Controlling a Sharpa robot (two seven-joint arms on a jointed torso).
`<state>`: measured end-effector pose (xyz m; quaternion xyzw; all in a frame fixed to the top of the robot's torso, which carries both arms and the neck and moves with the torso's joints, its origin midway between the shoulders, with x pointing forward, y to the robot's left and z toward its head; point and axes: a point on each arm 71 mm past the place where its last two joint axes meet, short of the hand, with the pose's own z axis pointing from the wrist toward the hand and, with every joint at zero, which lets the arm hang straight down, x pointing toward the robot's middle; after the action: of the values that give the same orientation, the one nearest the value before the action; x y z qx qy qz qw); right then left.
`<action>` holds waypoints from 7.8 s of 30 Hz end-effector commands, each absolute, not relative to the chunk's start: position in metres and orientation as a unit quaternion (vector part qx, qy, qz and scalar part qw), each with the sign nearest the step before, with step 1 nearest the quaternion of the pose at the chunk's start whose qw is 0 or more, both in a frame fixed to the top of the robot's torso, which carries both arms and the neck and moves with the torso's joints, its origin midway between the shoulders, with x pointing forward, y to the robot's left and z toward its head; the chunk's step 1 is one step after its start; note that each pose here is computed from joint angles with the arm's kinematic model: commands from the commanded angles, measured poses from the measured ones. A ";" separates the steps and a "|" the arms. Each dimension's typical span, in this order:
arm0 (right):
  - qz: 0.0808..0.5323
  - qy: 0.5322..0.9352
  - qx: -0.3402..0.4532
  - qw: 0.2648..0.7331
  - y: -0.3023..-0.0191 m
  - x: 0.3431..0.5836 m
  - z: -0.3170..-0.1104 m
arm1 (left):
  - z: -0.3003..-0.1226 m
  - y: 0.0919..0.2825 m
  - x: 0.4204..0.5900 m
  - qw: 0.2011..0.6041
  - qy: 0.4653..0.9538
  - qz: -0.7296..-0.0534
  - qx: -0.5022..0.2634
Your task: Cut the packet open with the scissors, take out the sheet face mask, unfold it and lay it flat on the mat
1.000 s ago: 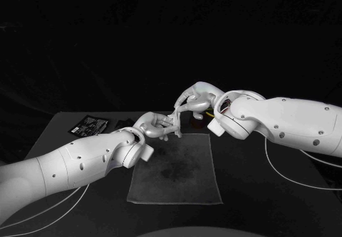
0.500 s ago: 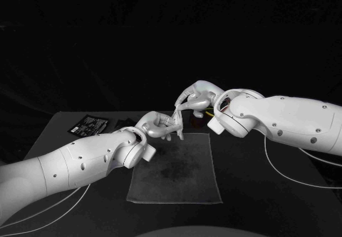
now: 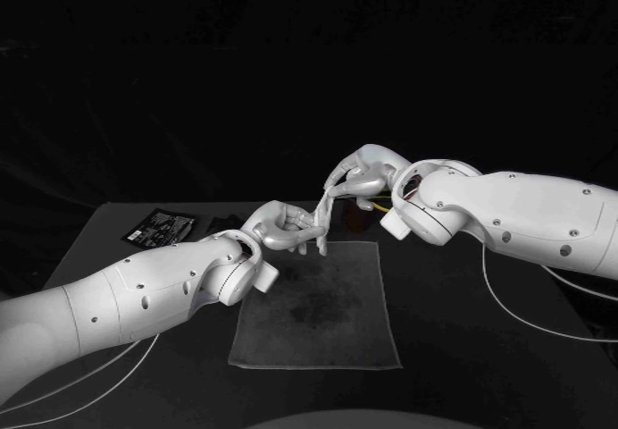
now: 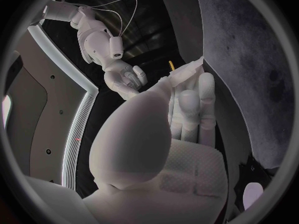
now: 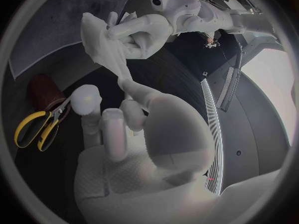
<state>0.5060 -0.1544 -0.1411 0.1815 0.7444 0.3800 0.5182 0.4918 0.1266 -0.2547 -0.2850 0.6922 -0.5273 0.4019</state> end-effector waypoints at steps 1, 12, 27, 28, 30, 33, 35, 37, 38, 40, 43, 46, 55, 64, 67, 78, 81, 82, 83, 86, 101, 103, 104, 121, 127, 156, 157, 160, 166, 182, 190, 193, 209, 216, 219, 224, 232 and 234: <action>0.377 0.749 0.175 0.517 -0.158 0.507 -0.142 | -0.254 0.129 0.492 0.401 0.694 -0.529 -0.278; 0.357 0.760 0.170 0.515 -0.169 0.506 -0.166 | -0.250 0.148 0.490 0.378 0.745 -0.493 -0.243; 0.354 0.763 0.163 0.516 -0.165 0.501 -0.180 | -0.208 0.156 0.514 0.389 0.789 -0.442 -0.176; 0.353 0.764 0.162 0.516 -0.165 0.501 -0.181 | -0.205 0.157 0.516 0.394 0.789 -0.438 -0.171; 0.351 0.765 0.160 0.516 -0.166 0.501 -0.181 | -0.200 0.160 0.520 0.403 0.790 -0.432 -0.166; 0.347 0.765 0.160 0.518 -0.167 0.501 -0.182 | -0.192 0.164 0.526 0.413 0.793 -0.421 -0.156; 0.346 0.764 0.161 0.521 -0.168 0.502 -0.182 | -0.188 0.167 0.528 0.416 0.796 -0.414 -0.149; 0.345 0.762 0.163 0.523 -0.169 0.502 -0.182 | -0.186 0.168 0.529 0.415 0.799 -0.410 -0.144; 0.346 0.761 0.166 0.524 -0.169 0.503 -0.182 | -0.185 0.168 0.529 0.414 0.801 -0.408 -0.142; 0.350 0.757 0.174 0.524 -0.169 0.503 -0.183 | -0.184 0.167 0.528 0.408 0.806 -0.406 -0.138; 0.358 0.752 0.185 0.521 -0.167 0.502 -0.186 | -0.184 0.165 0.527 0.399 0.811 -0.407 -0.135; 0.364 0.751 0.192 0.516 -0.165 0.502 -0.189 | -0.184 0.163 0.526 0.393 0.812 -0.409 -0.136; 0.369 0.760 0.214 0.490 -0.165 0.498 -0.201 | -0.184 0.164 0.524 0.373 0.807 -0.421 -0.177; 0.363 0.765 0.243 0.474 -0.173 0.492 -0.217 | -0.188 0.166 0.518 0.315 0.811 -0.437 -0.229; 0.367 0.755 0.271 0.471 -0.178 0.487 -0.223 | -0.189 0.167 0.517 0.305 0.811 -0.437 -0.243; 0.400 0.731 0.375 0.407 -0.181 0.441 -0.265 | -0.191 0.174 0.518 0.319 0.793 -0.419 -0.306; 0.427 0.719 0.396 0.379 -0.173 0.431 -0.276 | -0.191 0.177 0.518 0.327 0.787 -0.414 -0.319; 0.437 0.714 0.402 0.370 -0.169 0.428 -0.279 | -0.191 0.177 0.518 0.329 0.786 -0.412 -0.323; 0.448 0.709 0.409 0.359 -0.164 0.425 -0.283 | -0.191 0.178 0.518 0.332 0.784 -0.410 -0.328; 0.469 0.700 0.422 0.335 -0.154 0.420 -0.288 | -0.191 0.179 0.518 0.337 0.781 -0.406 -0.335; 0.506 0.668 0.476 0.266 -0.121 0.415 -0.301 | -0.192 0.176 0.514 0.344 0.775 -0.397 -0.351; 0.506 0.668 0.479 0.262 -0.118 0.417 -0.302 | -0.192 0.176 0.514 0.345 0.775 -0.397 -0.351; 0.507 0.667 0.481 0.258 -0.117 0.418 -0.302 | -0.192 0.175 0.513 0.345 0.775 -0.397 -0.351; 0.513 0.664 0.493 0.230 -0.102 0.433 -0.308 | -0.191 0.168 0.505 0.327 0.775 -0.412 -0.352; 0.516 0.662 0.493 0.229 -0.099 0.438 -0.307 | -0.191 0.164 0.502 0.320 0.775 -0.417 -0.350; 0.512 0.643 0.501 0.271 -0.102 0.450 -0.305 | -0.191 0.159 0.497 0.304 0.775 -0.427 -0.351; 0.511 0.642 0.501 0.273 -0.102 0.451 -0.305 | -0.191 0.159 0.496 0.304 0.776 -0.427 -0.352; 0.510 0.641 0.502 0.278 -0.104 0.452 -0.305 | -0.191 0.159 0.496 0.303 0.776 -0.428 -0.352; 0.507 0.639 0.501 0.290 -0.111 0.454 -0.304 | -0.191 0.163 0.499 0.308 0.774 -0.425 -0.354; 0.438 0.748 0.345 0.360 -0.157 0.462 -0.277 | -0.189 0.188 0.515 0.389 0.776 -0.399 -0.295; 0.376 0.803 0.209 0.412 -0.175 0.469 -0.253 | -0.188 0.194 0.518 0.404 0.774 -0.395 -0.287; 0.355 0.811 0.170 0.433 -0.180 0.473 -0.243 | -0.188 0.195 0.518 0.406 0.774 -0.394 -0.285; 0.256 0.824 0.021 0.504 -0.182 0.490 -0.198 | -0.188 0.199 0.519 0.413 0.772 -0.392 -0.283; 0.228 0.832 0.027 0.504 -0.187 0.492 -0.192 | -0.189 0.204 0.518 0.406 0.768 -0.391 -0.304; 0.222 0.834 0.036 0.504 -0.190 0.491 -0.191 | -0.191 0.207 0.517 0.398 0.768 -0.389 -0.316; 0.219 0.830 0.045 0.511 -0.192 0.491 -0.190 | -0.196 0.210 0.514 0.384 0.771 -0.386 -0.330; 0.236 0.807 0.058 0.538 -0.191 0.491 -0.184 | -0.205 0.209 0.508 0.360 0.781 -0.387 -0.333; 0.244 0.801 0.059 0.543 -0.189 0.491 -0.183 | -0.206 0.207 0.507 0.353 0.784 -0.389 -0.330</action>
<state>0.4894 -0.1885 -0.1868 0.0510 0.8174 0.2414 0.5206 0.5088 0.2093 -0.2043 -0.3286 0.7780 -0.3829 0.3743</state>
